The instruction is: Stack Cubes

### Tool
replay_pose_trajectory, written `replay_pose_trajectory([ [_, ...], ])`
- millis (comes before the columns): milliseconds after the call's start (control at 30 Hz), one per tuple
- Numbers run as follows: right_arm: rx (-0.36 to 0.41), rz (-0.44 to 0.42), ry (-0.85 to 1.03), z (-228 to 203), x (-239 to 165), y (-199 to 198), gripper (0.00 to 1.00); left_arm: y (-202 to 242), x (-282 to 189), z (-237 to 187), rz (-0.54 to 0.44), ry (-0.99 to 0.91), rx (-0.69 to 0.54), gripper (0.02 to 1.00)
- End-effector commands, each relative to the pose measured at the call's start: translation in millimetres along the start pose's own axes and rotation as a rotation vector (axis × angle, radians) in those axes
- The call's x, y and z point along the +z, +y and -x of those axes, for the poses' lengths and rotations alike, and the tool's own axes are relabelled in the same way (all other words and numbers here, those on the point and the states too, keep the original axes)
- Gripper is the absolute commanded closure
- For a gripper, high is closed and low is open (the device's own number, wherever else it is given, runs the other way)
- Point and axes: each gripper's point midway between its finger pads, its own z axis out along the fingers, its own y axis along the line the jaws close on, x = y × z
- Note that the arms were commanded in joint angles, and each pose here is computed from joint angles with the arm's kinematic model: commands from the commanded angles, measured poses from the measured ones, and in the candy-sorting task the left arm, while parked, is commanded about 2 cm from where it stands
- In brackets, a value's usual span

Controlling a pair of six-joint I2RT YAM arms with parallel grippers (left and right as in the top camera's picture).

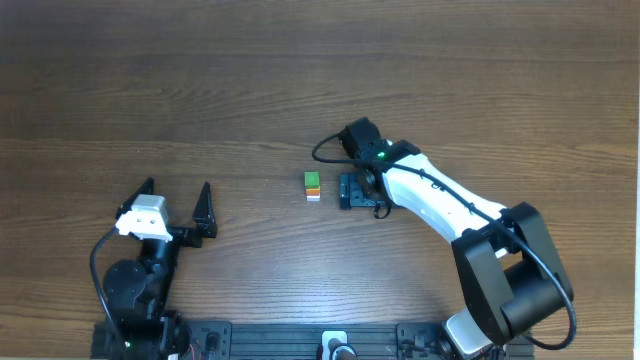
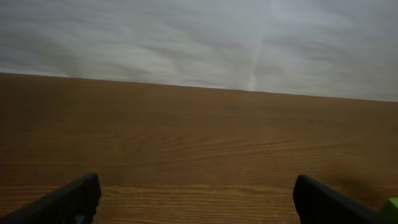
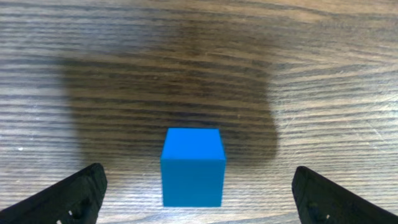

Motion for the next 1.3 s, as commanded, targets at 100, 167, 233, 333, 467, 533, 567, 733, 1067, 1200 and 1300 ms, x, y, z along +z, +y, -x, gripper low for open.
replay_pose_trajectory([
  [100, 0.02, -0.007, 0.015, -1, 6, -6, 0.143, 2, 0, -2, 0.01, 0.0, 0.017, 0.02],
  [167, 0.024, 0.011, 0.021, -1, 7, -4, 0.176, 2, 0, -2, 0.01, 0.0, 0.017, 0.018],
  [233, 0.032, 0.01, 0.02, -1, 7, -4, 0.191, 2, 0, -2, 0.01, -0.001, 0.018, 0.02],
  [333, 0.031, 0.013, 0.019, -1, 7, -4, 0.231, 2, 0, -2, 0.01, 0.0, 0.017, 0.018],
  [467, 0.031, 0.03, 0.025, -1, 8, 0, 0.301, 2, 0, -2, 0.01, -0.001, 0.018, 0.02],
  [533, 0.03, 0.038, 0.025, 0, 10, 2, 0.321, 3, 0, -2, 0.011, -0.001, 0.018, 0.018],
  [567, 0.029, 0.038, 0.026, 0, 11, 3, 0.327, 2, 0, -2, 0.01, -0.001, 0.018, 0.018],
  [733, 0.025, 0.036, 0.031, -1, 13, 4, 0.371, 2, 0, -2, 0.01, 0.0, 0.017, 0.018],
  [1067, 0.024, 0.036, 0.029, -1, 13, 4, 0.494, 2, 0, -2, 0.01, 0.0, 0.017, 0.018],
  [1200, 0.023, 0.036, 0.029, -1, 13, 4, 0.586, 2, 0, -2, 0.01, -0.001, 0.018, 0.018],
  [1300, 0.023, 0.036, 0.029, -1, 13, 4, 0.623, 2, 0, -2, 0.01, 0.0, 0.017, 0.018],
])
